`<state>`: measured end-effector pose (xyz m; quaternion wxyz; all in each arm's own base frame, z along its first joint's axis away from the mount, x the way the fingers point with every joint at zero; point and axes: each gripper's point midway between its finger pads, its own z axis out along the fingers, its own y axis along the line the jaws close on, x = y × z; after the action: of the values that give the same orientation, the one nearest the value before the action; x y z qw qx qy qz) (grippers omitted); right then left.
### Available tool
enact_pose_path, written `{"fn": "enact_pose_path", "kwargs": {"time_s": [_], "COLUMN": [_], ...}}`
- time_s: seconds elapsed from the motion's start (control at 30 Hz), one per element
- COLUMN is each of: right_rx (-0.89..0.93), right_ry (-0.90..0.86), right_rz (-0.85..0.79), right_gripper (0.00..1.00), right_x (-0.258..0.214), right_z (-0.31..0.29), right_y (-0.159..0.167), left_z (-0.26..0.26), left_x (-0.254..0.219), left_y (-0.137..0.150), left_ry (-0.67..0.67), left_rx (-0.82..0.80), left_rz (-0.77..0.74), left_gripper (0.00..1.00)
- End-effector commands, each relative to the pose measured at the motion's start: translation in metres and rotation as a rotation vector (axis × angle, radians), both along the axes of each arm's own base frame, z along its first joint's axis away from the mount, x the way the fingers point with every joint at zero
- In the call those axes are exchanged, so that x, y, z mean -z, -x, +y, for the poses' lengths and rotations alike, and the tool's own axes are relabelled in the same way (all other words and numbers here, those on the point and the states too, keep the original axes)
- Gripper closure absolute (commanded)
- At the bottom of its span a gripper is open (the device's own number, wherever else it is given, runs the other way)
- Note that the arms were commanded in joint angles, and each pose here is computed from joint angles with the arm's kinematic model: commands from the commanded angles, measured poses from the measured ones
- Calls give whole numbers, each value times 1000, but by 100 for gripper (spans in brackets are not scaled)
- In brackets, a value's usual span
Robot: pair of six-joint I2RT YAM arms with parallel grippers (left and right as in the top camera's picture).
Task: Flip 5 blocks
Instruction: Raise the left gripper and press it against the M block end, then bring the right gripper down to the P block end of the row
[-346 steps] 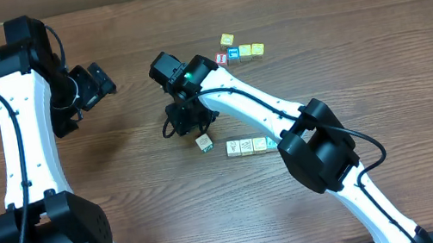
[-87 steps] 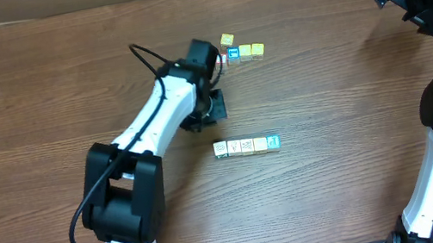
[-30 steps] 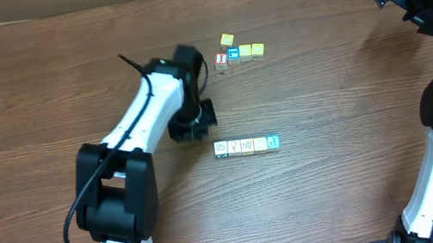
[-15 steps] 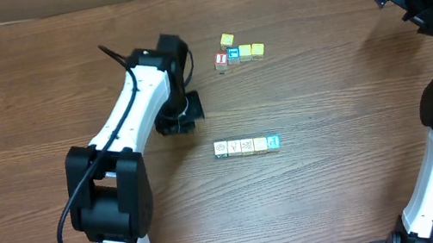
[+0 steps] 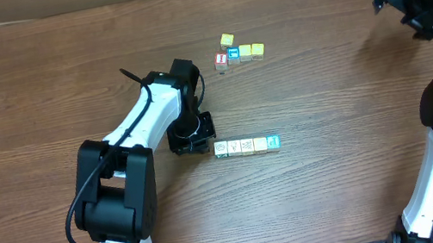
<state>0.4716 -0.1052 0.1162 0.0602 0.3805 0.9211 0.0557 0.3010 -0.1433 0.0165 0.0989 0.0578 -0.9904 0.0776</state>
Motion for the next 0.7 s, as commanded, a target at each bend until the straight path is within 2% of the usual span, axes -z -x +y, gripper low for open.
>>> {"fn": "enact_pose_path", "kwargs": {"time_s": [0.0,0.37,0.67], "right_rx": [-9,-60,-126], "right_ry": [-80,-121,-107], "right_rz": [-22,114,144], "right_gripper": [0,0,0], "right_x": [-21,-15,-12], "right_z": [17,48,76], "right_y": [6,34,37], "left_z": [-9,-10,-15], "left_x": [1,1,1], "left_y": [2,0,-2], "left_ry": [47,54,81], "left_rx": [14,6,5], "left_rz": [9,1,-5], "left_gripper": [96,96,96]}}
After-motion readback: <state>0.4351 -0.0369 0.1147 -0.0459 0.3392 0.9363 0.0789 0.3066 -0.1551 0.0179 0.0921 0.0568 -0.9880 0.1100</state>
